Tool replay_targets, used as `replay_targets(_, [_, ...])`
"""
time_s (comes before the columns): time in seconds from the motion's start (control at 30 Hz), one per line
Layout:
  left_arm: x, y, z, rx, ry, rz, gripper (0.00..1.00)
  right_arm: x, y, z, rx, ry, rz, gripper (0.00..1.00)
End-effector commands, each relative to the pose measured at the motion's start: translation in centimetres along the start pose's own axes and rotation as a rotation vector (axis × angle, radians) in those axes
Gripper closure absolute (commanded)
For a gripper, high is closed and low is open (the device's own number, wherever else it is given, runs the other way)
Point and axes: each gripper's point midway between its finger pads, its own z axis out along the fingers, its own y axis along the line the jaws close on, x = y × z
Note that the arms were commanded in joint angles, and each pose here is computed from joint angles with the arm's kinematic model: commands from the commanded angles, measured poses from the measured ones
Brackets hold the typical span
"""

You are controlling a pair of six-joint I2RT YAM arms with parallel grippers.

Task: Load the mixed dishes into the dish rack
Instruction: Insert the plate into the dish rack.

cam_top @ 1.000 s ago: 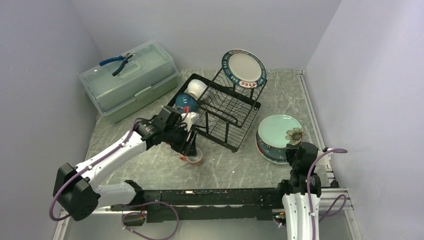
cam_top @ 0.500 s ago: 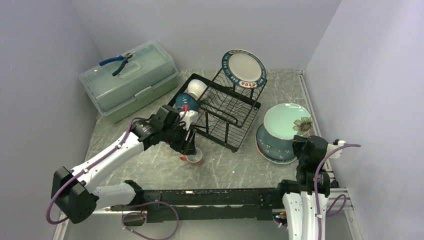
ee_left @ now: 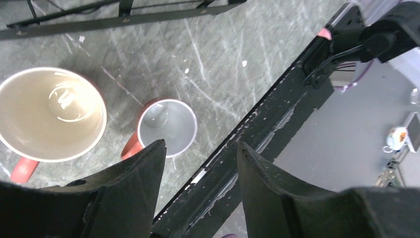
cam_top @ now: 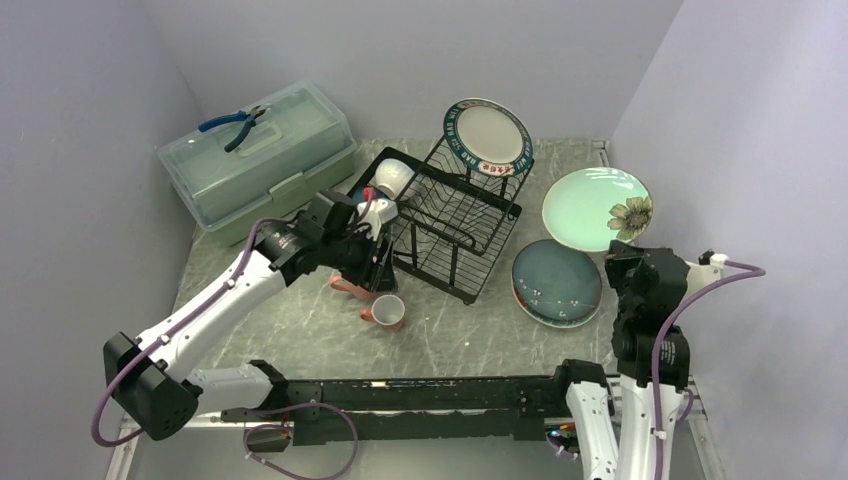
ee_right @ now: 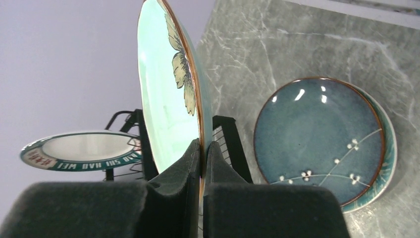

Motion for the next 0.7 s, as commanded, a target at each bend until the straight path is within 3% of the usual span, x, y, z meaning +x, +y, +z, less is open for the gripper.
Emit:
replay_targets(0.0, [-3.2, -2.8, -2.5, 0.092, -0.056, -0.002, 0.39, -4.4, 8.8, -3.2, -0.287, -0.079, 0.059, 1.00])
replay_targets(0.33, [-9.0, -5.9, -7.0, 0.215, -0.158, -0.025, 0.36, -5.4, 14.7, -6.1, -0.447, -0.008, -0.028, 1.00])
replay_targets(0.67, [-14.5, -5.0, -9.1, 0.285, -0.273, -0.129, 0.34, -4.6, 19.7, -9.0, -0.627, 0.134, -0.112, 1.00])
